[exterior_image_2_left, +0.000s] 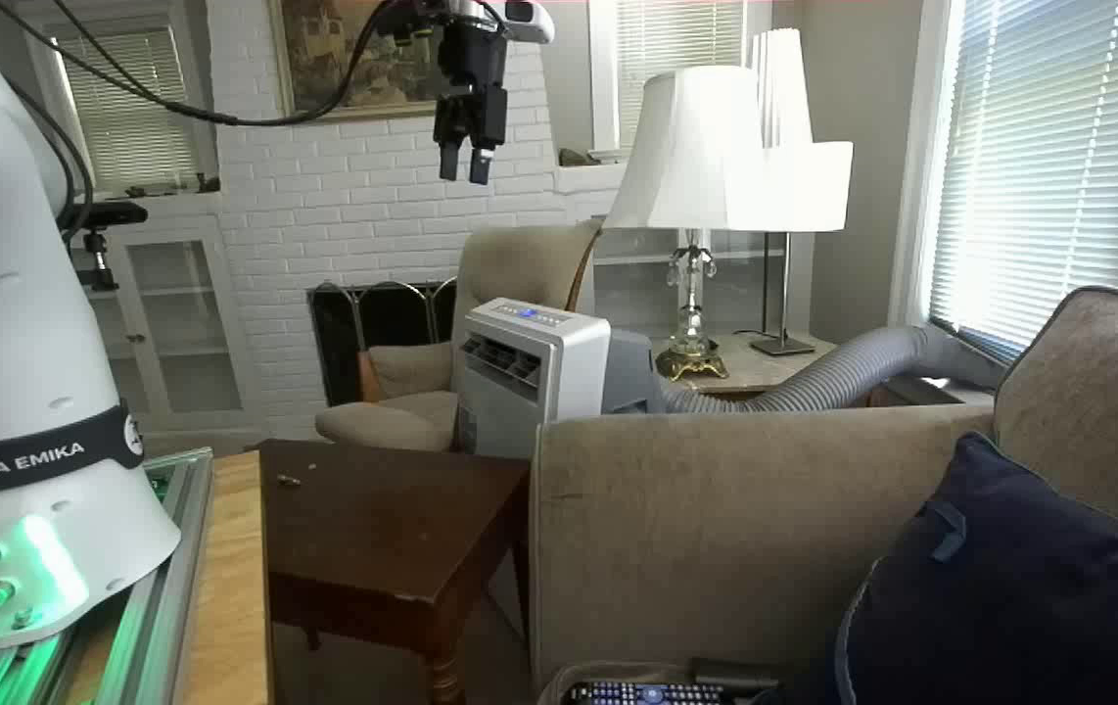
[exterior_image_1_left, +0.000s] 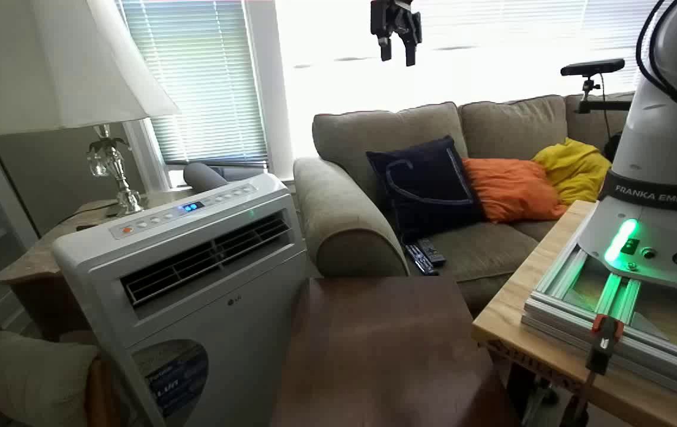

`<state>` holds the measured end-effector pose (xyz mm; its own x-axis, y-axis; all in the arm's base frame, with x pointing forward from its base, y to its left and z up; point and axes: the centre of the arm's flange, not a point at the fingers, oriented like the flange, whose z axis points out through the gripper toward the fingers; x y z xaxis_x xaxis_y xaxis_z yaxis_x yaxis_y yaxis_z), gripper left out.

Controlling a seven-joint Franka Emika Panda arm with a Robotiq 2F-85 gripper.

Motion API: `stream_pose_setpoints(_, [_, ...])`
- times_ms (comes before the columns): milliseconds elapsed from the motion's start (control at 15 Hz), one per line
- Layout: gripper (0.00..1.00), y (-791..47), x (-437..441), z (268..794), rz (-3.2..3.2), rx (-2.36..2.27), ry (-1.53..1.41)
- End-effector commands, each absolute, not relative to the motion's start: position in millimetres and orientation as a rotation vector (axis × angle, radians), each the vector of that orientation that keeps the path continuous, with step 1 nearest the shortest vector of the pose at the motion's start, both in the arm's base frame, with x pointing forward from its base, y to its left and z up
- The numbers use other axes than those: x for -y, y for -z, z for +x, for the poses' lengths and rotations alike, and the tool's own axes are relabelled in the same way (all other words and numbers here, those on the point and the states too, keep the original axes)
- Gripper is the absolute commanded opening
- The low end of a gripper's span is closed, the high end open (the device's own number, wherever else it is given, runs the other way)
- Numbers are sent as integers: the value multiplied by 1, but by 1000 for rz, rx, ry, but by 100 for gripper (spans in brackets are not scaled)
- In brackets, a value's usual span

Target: Put the two remotes on the table

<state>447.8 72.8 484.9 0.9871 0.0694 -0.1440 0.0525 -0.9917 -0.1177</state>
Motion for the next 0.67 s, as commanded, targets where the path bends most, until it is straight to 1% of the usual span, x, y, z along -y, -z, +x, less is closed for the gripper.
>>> stream_pose_setpoints(0, [100, -485, -73, 448, -3018, 93, -225])
stream_pose_setpoints(267, [100, -485, -73, 448, -3018, 93, -225])
stream_pose_setpoints(333, [100, -485, -73, 452, -3041, 29, -209])
stream_pose_setpoints(600, [100, -461, -56, 500, -3070, -317, -2])
